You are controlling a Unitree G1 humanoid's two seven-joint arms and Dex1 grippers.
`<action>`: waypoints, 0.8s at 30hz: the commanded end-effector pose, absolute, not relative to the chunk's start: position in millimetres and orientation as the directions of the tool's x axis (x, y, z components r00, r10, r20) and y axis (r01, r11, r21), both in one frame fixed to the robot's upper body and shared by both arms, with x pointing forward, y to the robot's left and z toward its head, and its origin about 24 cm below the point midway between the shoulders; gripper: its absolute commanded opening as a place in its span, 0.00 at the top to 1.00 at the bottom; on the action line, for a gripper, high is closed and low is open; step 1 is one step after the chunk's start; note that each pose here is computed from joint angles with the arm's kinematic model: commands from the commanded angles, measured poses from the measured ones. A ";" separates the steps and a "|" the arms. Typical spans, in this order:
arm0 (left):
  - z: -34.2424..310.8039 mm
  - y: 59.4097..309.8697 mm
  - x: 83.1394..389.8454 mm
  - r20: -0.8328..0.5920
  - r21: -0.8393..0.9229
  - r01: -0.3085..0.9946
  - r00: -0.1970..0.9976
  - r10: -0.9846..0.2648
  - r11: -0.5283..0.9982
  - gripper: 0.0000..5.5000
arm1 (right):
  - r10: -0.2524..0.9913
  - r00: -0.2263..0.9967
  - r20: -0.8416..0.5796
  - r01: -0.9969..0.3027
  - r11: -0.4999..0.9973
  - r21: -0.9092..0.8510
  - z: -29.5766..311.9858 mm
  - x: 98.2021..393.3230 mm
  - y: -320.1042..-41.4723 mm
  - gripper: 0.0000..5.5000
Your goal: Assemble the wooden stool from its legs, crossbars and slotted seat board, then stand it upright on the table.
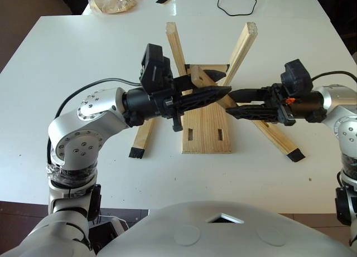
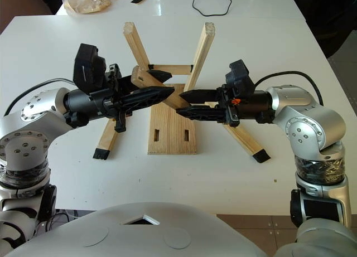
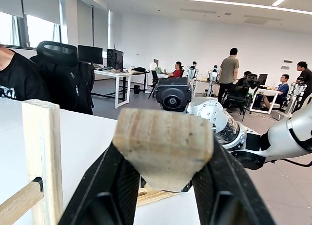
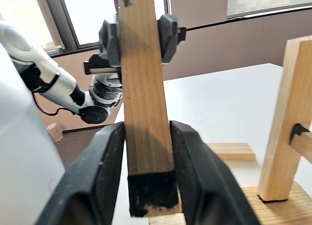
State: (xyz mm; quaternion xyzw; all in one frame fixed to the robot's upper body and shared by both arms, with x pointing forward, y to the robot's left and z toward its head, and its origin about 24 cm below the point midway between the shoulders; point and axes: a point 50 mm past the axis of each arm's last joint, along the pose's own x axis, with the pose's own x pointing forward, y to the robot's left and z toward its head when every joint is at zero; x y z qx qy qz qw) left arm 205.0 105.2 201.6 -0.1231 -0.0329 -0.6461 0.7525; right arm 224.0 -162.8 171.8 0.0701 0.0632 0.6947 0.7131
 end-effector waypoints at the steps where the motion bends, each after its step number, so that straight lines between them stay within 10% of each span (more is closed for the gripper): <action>1: 200.8 100.7 200.4 0.189 -0.122 0.990 0.099 -0.977 0.077 0.76 | 0.997 0.066 -0.027 -0.982 0.070 0.175 171.1 226.0 -163.4 0.56; 24: 166.3 245.3 245.2 -0.397 0.211 0.870 0.493 -0.774 0.446 0.76 | 0.949 0.303 -0.090 -0.943 0.312 0.112 152.0 222.7 -178.4 0.50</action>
